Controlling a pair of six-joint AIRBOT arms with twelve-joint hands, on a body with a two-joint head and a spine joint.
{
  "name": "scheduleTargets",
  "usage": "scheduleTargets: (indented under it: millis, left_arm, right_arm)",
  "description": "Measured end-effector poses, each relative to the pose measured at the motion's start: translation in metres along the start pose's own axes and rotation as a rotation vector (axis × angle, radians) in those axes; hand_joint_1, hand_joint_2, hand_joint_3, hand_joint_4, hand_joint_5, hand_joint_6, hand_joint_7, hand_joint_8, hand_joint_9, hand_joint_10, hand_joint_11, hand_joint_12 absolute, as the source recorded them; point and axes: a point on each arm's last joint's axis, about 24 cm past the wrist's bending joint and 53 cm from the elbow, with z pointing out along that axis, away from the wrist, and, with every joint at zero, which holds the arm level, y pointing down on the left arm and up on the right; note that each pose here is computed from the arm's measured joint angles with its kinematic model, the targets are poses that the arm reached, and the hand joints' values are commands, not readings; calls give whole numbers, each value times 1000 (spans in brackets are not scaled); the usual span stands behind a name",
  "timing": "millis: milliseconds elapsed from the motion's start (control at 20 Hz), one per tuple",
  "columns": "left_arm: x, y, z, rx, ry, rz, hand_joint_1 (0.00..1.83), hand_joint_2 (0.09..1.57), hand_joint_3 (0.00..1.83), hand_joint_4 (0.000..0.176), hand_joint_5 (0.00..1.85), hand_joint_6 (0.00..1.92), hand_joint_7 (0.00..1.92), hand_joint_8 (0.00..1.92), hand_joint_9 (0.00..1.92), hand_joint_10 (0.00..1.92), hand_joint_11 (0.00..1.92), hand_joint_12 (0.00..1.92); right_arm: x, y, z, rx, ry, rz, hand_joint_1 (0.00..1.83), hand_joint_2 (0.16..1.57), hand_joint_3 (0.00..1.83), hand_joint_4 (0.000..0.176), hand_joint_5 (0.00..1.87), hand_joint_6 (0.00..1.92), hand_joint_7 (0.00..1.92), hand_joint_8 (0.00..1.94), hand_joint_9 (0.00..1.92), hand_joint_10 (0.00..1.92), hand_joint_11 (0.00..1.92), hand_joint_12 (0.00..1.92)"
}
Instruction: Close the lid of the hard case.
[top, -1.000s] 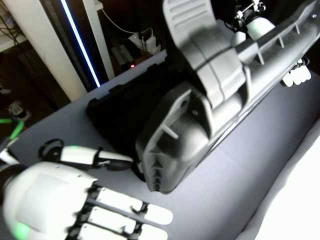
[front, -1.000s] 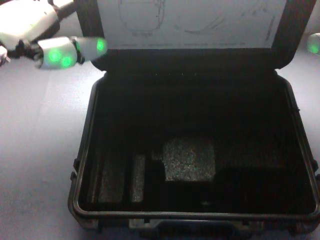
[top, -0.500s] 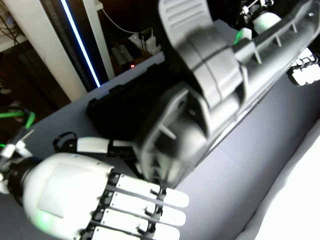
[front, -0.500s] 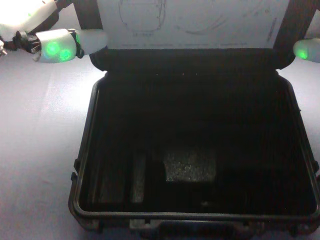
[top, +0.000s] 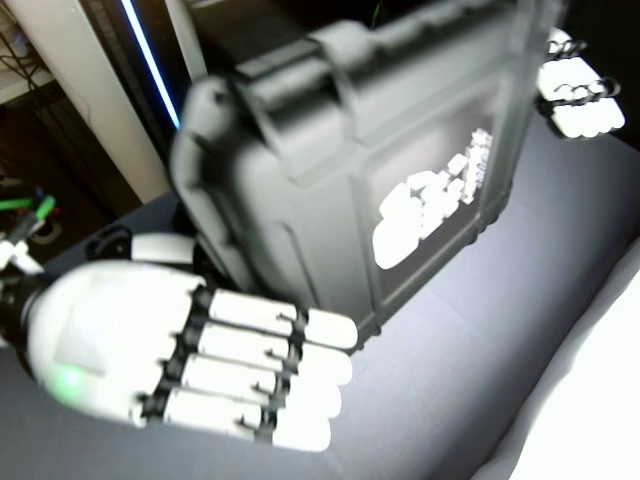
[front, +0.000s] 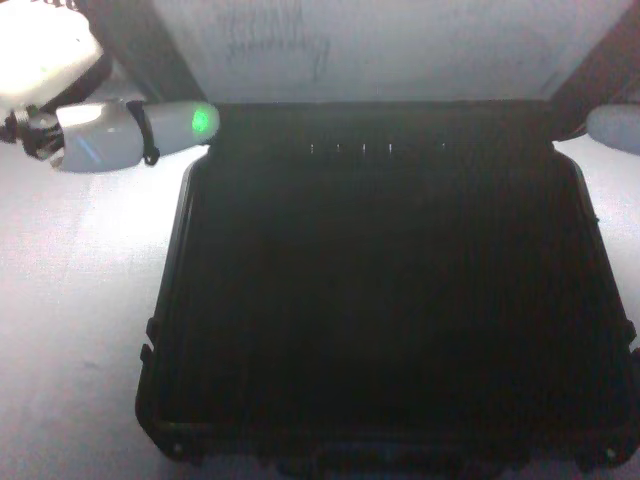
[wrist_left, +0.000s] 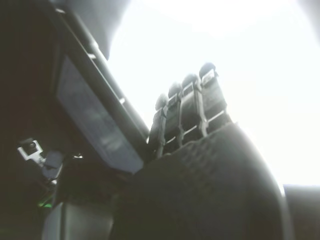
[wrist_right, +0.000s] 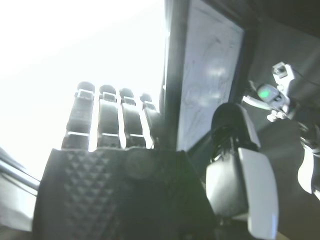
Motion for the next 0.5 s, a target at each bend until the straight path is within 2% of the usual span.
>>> scheduleTargets:
  millis: [50,100,150,200,250,350,400,500]
  left_arm:
    - [1,-1,-5,3,4,3,0,1125,0,7,78,10,68,5,60,12,73,56]
    - [4,-1,-8,2,15,8,0,1125,0,7,78,10,68,5,60,12,73,56]
    - [5,-1,-11,1,20,8,0,1140,0,0,77,9,71,6,69,14,79,59]
    - [6,-2,-13,1,23,7,0,1146,0,0,80,9,76,7,76,16,79,60]
    - [6,-4,-17,8,23,10,0,1135,0,13,70,2,87,7,89,14,88,68]
    - [5,-6,-23,12,24,15,0,1129,0,13,65,0,84,5,74,6,58,57]
    - [5,-6,-28,12,29,18,0,1151,4,1,35,0,62,0,54,0,42,53]
    - [6,-7,-35,11,40,26,0,1174,14,0,26,0,56,0,49,0,44,55]
  right_arm:
    - [2,3,-3,-10,3,3,84,1234,1,39,0,0,0,0,0,0,3,1]
    - [6,5,-6,-16,16,-5,84,1234,1,39,0,0,0,0,0,0,3,1]
    - [7,4,-8,-12,22,-3,58,1254,9,10,0,0,0,0,0,0,0,0]
    - [8,4,-11,-9,25,-1,71,1251,5,9,0,0,0,0,0,0,0,0]
    - [8,5,-15,-11,22,1,113,1248,1,36,0,0,0,0,0,0,0,0]
    - [8,5,-20,-12,21,5,117,1254,3,36,0,0,0,0,0,0,0,0]
    - [10,5,-23,-11,27,7,133,1269,7,40,0,0,0,0,0,0,0,0]
    - [16,5,-28,-10,43,14,155,1271,5,38,0,0,0,0,0,0,4,2]
